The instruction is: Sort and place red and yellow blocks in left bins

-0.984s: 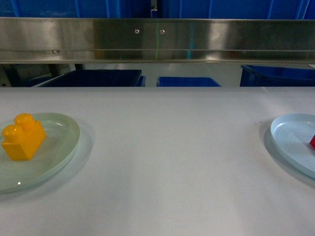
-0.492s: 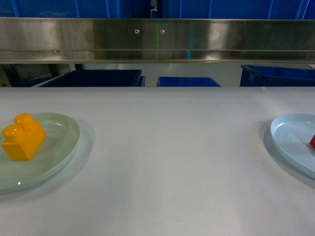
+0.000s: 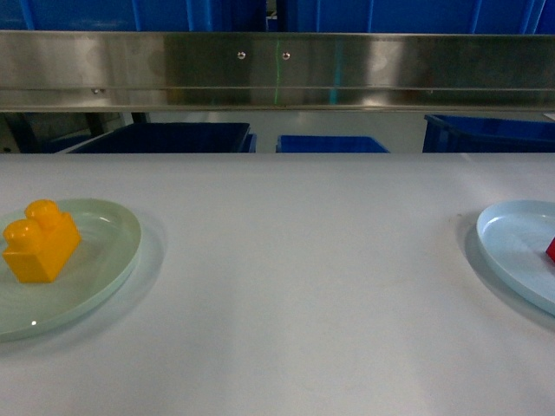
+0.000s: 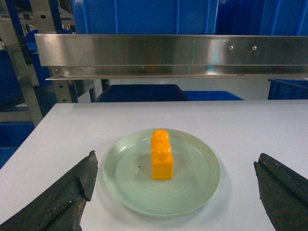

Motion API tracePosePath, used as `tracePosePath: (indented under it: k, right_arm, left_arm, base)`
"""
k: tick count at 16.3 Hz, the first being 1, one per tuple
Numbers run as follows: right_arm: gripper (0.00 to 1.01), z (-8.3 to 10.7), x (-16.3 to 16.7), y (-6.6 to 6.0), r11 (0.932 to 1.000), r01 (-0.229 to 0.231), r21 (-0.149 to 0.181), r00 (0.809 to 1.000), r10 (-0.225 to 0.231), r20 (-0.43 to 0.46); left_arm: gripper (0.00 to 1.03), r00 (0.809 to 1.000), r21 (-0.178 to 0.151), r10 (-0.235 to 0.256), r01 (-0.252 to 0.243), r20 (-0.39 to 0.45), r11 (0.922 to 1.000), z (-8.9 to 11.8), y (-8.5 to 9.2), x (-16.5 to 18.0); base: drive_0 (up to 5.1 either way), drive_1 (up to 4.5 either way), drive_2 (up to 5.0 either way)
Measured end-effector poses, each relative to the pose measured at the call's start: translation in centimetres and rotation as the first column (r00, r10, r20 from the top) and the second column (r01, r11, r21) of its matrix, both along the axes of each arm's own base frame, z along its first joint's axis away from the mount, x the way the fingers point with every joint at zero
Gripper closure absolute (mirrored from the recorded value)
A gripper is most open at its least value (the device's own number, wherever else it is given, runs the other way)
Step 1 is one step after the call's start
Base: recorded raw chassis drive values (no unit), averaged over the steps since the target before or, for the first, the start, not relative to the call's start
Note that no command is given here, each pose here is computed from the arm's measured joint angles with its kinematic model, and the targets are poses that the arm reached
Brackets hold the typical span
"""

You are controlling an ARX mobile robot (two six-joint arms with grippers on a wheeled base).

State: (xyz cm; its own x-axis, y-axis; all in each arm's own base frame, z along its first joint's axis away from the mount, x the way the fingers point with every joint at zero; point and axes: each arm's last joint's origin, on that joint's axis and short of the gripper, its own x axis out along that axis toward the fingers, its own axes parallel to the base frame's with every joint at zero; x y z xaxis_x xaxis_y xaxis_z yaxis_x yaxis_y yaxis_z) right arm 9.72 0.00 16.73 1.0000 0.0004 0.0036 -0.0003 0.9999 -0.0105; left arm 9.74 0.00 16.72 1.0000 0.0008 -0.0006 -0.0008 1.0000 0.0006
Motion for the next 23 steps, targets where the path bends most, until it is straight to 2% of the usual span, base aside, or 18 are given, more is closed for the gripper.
tracePosePath:
  k: [7,8,9,10,11,13,14,16,18,19,21,22,23]
  right_arm:
    - [0.03,0.0,0.0,0.0,1.0000,0.007,0.000,1.000,-0.007,0.000]
    - [0.03,-0.1,0.1,0.1,0.9999,-0.007,0.011,1.000,0.007,-0.015]
    - [0.03,0.0,0.5,0.3,0.9990,-0.038,0.023,0.999,0.039,-0.022]
    - [0.03,0.3,1.0,0.8,0.9928,-0.109,0.050,0.993,0.111,-0.045]
    - [0.03,0.6,1.5,1.0,0.9856,-0.149,0.081,0.986,0.154,-0.064]
    - [0.03,1.8,3.1,0.9,0.9851,-0.125,0.118,0.988,0.134,-0.073]
    - [0.03,2.6,4.1,0.9,0.9844,-0.118,0.131,0.989,0.128,-0.074]
    - [0.03,5.2,7.2,0.6,0.9822,-0.111,0.152,0.992,0.119,-0.043]
    - [0.03,7.4,11.1,0.0,0.9819,-0.109,0.155,0.990,0.121,-0.074]
    - [0.03,7.4,12.9,-0.3,0.9811,-0.112,0.157,0.982,0.134,-0.131]
    - [0.03,5.7,15.9,-0.8,0.9730,-0.139,0.184,0.942,0.188,-0.279]
    - [0.03,4.9,17.1,-0.9,0.9746,-0.133,0.180,0.931,0.186,-0.315]
    - [0.03,4.4,18.1,-1.2,0.9766,-0.126,0.174,0.924,0.180,-0.338]
  left_arm:
    - [0.05,1.000,-0.004,-0.008,0.008,0.003,1.0000,0.0,-0.2,0.0]
    - [0.05,1.000,-0.005,-0.012,0.012,0.024,0.9999,0.2,-0.4,0.0]
    - [0.05,1.000,-0.009,-0.022,0.022,0.007,0.9997,0.1,-0.4,0.2]
    - [0.05,1.000,-0.011,0.009,-0.009,-0.011,0.9999,0.0,-0.1,0.5]
    - [0.05,1.000,-0.010,0.018,-0.018,-0.019,0.9998,0.0,0.1,0.9]
    - [0.05,0.997,-0.015,0.017,-0.018,-0.071,0.9997,-0.2,0.2,2.2]
    - [0.05,0.997,-0.020,-0.003,0.002,-0.072,0.9998,0.5,-0.1,3.1]
    - [0.05,0.998,-0.033,-0.062,0.062,-0.009,0.9975,3.8,-0.8,5.5]
    - [0.05,0.994,-0.070,-0.105,0.102,-0.040,0.9923,5.9,-1.1,8.1]
    - [0.05,0.990,-0.088,-0.120,0.114,-0.067,0.9895,6.2,-1.3,9.3]
    - [0.05,0.982,-0.113,-0.139,0.124,-0.131,0.9858,6.2,-1.4,11.0]
    - [0.05,0.971,-0.127,-0.156,0.135,-0.180,0.9827,5.9,-1.5,11.8]
    - [0.05,0.967,-0.128,-0.157,0.133,-0.202,0.9828,5.5,-1.5,12.8]
  base:
    - [0.0,0.00,0.0]
    - [0.0,0.00,0.0]
    - [0.0,0.00,0.0]
    - [0.0,0.00,0.0]
    - [0.0,0.00,0.0]
    - [0.0,0.00,0.0]
    - [0.0,0.00,0.0]
    - [0.0,0.00,0.0]
    - [0.0,0.00,0.0]
    - [0.0,0.00,0.0]
    - [0.0,0.00,0.0]
    - [0.0,0.00,0.0]
    - [0.0,0.00,0.0]
